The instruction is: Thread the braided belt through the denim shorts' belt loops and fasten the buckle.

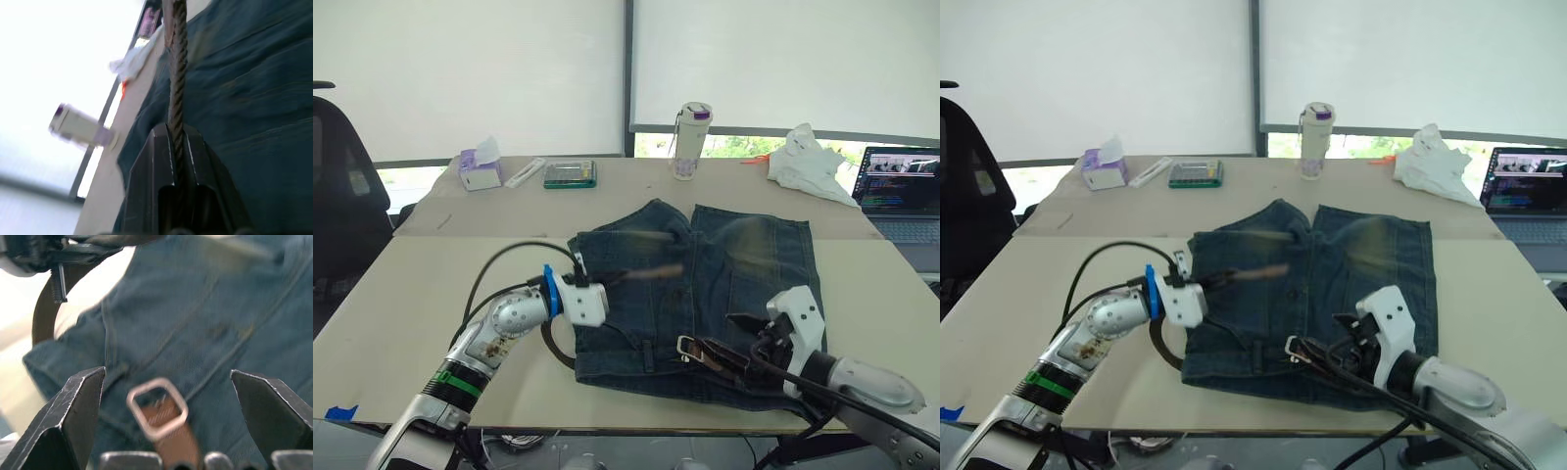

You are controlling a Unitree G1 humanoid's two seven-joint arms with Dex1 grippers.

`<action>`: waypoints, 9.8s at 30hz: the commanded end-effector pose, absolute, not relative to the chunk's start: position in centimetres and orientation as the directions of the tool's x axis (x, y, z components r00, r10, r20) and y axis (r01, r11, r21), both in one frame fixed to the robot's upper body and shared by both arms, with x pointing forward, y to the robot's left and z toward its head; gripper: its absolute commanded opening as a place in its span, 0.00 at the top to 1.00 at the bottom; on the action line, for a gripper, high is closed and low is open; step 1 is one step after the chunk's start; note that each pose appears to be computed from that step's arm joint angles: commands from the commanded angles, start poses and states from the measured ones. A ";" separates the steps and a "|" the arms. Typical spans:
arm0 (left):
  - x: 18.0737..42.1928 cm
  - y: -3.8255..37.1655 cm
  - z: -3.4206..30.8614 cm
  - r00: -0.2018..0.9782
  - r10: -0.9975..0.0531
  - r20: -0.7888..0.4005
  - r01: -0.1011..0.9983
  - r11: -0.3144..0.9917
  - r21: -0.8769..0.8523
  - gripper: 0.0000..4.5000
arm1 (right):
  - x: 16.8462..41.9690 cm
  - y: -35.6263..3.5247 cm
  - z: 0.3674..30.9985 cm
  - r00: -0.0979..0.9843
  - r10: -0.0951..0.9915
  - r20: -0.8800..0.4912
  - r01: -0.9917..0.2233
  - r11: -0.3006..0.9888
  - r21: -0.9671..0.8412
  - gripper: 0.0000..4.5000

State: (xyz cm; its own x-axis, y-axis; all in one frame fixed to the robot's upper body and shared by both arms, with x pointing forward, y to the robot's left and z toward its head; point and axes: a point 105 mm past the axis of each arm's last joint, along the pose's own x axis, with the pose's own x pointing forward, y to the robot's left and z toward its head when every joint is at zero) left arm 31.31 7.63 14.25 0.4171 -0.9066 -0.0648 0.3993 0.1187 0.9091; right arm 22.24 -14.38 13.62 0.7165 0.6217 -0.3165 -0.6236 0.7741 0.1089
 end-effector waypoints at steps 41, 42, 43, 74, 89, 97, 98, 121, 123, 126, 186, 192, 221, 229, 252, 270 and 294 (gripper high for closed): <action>29.6 6.6 13.6 0.190 -0.963 -0.192 0.520 -0.067 0.852 1.00 | 24.9 -9.4 14.9 0.660 0.642 -0.391 -0.631 0.191 -0.752 1.00; 29.6 6.6 13.7 0.197 -0.962 -0.189 0.532 -0.057 0.845 1.00 | 25.0 -9.4 14.9 0.664 0.640 -0.387 -0.626 0.192 -0.756 1.00; 29.7 6.6 13.8 0.203 -0.962 -0.185 0.541 -0.048 0.840 1.00 | 25.0 -9.5 14.9 0.666 0.639 -0.384 -0.623 0.193 -0.758 1.00; 29.4 8.9 12.3 0.074 -0.971 -0.228 0.246 0.240 -0.939 0.47 | 24.6 -9.4 15.7 0.692 0.677 -0.251 -0.400 0.071 -0.914 1.00; 27.5 9.5 13.7 0.088 -0.988 -0.125 0.193 0.140 -0.971 0.47 | 25.6 -10.5 15.8 0.737 0.635 -0.234 -0.338 0.046 -0.940 1.00; 29.1 8.6 13.3 0.173 -0.981 -0.094 0.150 0.120 -0.981 0.47 | 24.9 -9.3 16.0 0.710 0.670 -0.215 -0.327 0.044 -0.944 1.00; 29.4 8.3 13.2 0.188 -0.979 -0.081 0.140 0.108 -0.984 0.47 | 24.8 -9.2 15.9 0.707 0.673 -0.216 -0.327 0.039 -0.944 1.00; 29.8 7.7 12.5 0.244 -0.969 -0.038 0.077 0.059 -0.995 0.47 | 25.1 -9.5 16.3 0.729 0.657 -0.193 -0.266 0.013 -0.964 1.00; 29.9 7.6 12.3 0.268 -0.962 -0.051 0.068 0.072 -0.995 0.47 | 25.0 -9.5 16.3 0.727 0.659 -0.191 -0.264 0.012 -0.964 1.00; 30.0 7.5 12.3 0.278 -0.959 -0.048 0.067 0.069 -0.995 0.64 | 24.9 -9.3 16.4 0.722 0.666 -0.189 -0.269 0.017 -0.963 1.00; 24.5 7.8 6.9 0.360 -0.882 -0.302 0.033 0.336 -0.941 1.00 | 24.0 -9.7 9.6 0.573 0.633 -0.520 -0.765 0.187 -0.616 0.13; 26.6 6.6 8.0 0.416 -0.864 -0.283 0.018 0.319 -0.948 1.00 | 25.1 -9.4 9.4 0.603 0.617 -0.506 -0.751 0.227 -0.620 0.13; 31.5 10.4 11.3 0.539 -0.756 -0.372 0.037 0.462 -0.886 1.00 | 26.9 -7.6 13.3 0.602 0.694 -0.394 -0.797 0.489 -0.356 0.01; 29.9 9.0 9.9 0.618 -0.699 -0.360 -0.110 0.377 -0.920 1.00 | 25.2 -10.5 13.2 0.671 0.608 -0.424 -0.741 0.525 -0.419 0.01; 30.2 8.9 8.5 0.398 -0.906 -0.145 -0.133 0.100 -0.986 1.00 | 27.1 -9.1 13.7 0.641 0.643 -0.420 -0.602 0.082 -0.794 0.25; 30.5 6.1 9.6 0.425 -0.898 -0.114 -0.118 0.070 -0.991 1.00 | 26.7 -9.0 13.0 0.638 0.649 -0.413 -0.544 0.000 -0.839 0.37; 31.2 5.6 10.5 0.498 -0.851 -0.167 -0.152 0.104 -0.983 1.00 | 26.9 -10.0 12.3 0.674 0.597 -0.435 -0.534 -0.013 -0.845 0.43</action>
